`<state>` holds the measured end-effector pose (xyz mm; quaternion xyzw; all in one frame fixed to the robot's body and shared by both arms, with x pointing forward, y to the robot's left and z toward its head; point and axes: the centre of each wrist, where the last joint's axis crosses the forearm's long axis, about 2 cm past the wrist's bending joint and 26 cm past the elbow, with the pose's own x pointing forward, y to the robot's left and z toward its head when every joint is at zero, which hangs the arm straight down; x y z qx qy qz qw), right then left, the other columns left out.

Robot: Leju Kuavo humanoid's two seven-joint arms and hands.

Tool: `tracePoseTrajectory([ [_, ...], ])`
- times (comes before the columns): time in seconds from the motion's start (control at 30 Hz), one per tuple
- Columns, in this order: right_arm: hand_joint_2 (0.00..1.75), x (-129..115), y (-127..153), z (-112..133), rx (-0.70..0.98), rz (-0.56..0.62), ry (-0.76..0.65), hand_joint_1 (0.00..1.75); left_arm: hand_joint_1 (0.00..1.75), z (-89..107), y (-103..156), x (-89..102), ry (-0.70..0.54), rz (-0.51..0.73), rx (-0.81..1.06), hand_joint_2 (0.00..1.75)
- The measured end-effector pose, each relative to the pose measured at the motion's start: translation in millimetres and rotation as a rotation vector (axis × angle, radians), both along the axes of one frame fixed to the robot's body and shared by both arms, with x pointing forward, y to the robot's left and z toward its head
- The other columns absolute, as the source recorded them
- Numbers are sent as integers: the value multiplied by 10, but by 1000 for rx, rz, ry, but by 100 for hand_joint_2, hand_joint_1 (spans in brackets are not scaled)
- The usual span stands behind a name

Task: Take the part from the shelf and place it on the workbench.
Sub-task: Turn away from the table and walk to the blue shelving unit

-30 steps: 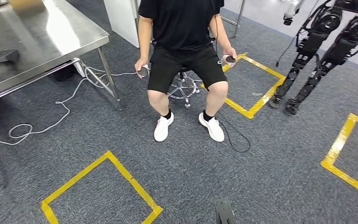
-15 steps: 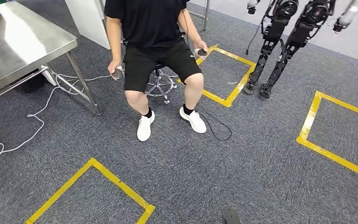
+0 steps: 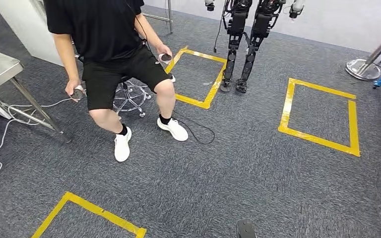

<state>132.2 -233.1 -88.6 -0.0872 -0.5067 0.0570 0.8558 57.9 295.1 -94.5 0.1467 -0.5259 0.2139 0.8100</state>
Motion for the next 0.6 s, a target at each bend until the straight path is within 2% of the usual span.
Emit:
tracePoseTrajectory([
  [0.6, 0, -28, -40, -13, -8, -7, 10, 0, 0, -6, -45, 39, 8, -12, 0, 0],
])
